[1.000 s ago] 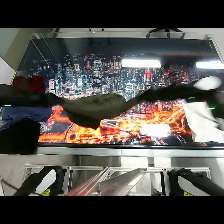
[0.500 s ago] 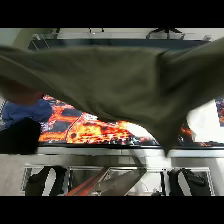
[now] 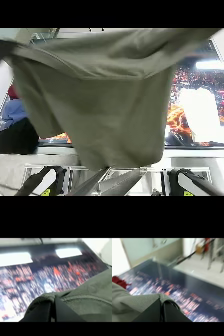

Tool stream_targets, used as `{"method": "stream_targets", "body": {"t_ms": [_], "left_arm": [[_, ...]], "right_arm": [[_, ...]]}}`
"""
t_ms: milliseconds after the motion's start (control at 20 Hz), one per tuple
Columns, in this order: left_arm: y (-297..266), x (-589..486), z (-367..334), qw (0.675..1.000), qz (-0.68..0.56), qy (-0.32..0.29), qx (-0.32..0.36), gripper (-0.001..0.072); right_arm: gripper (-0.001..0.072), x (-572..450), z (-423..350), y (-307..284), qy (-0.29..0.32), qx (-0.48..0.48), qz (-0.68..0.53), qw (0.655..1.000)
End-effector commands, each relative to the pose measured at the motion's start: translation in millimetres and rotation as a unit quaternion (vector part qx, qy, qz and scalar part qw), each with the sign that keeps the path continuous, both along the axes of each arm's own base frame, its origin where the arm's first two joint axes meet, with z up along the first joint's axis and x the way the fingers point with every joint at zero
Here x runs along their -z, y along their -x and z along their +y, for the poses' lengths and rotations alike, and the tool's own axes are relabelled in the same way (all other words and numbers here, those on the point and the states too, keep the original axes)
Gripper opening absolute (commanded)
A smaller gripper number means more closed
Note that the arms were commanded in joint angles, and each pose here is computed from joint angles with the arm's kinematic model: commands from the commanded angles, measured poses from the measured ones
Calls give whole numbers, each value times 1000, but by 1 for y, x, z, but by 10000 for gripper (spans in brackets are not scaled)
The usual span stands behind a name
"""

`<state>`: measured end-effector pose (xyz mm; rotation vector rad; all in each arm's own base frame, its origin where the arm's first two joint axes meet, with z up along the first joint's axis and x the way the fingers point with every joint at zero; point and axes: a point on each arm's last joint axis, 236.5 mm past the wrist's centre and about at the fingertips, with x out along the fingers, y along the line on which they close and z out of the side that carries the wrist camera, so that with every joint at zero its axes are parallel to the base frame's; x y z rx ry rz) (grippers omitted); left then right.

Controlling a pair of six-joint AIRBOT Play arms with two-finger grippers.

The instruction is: Fold the shirts.

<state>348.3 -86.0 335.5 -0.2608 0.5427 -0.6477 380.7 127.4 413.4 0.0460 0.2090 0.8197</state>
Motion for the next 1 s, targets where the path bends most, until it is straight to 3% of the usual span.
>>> {"method": "stream_targets", "body": {"t_ms": [0,150,350,400,450,500,550,600,700,850,950], "left_arm": [[-66,150,-29,987,147,27,62,14],[-99,289,-41,954,288,18,78,14],[-121,389,-33,917,381,32,109,14],[-130,393,-27,917,382,35,109,15],[-140,390,-18,918,381,40,104,17],[-149,381,-9,920,378,43,98,121],[-156,370,0,924,369,45,92,543],[-162,358,12,927,364,49,79,699],[-159,337,29,927,361,49,87,699],[-138,334,45,911,398,51,96,697],[-127,362,61,901,429,10,70,697]], "right_arm": [[18,140,49,-87,36,-61,144,987],[18,277,74,-148,80,-33,249,965],[25,384,91,-170,60,-11,355,933],[120,387,91,-170,57,-8,363,930],[282,382,89,-171,50,-3,368,929],[384,372,84,-170,44,3,369,928],[386,357,77,-166,40,4,366,930],[377,340,68,-160,39,3,366,930],[289,306,42,-136,46,-9,367,929],[291,287,-17,-96,67,21,421,904],[291,300,-52,-71,65,57,473,877]]}}
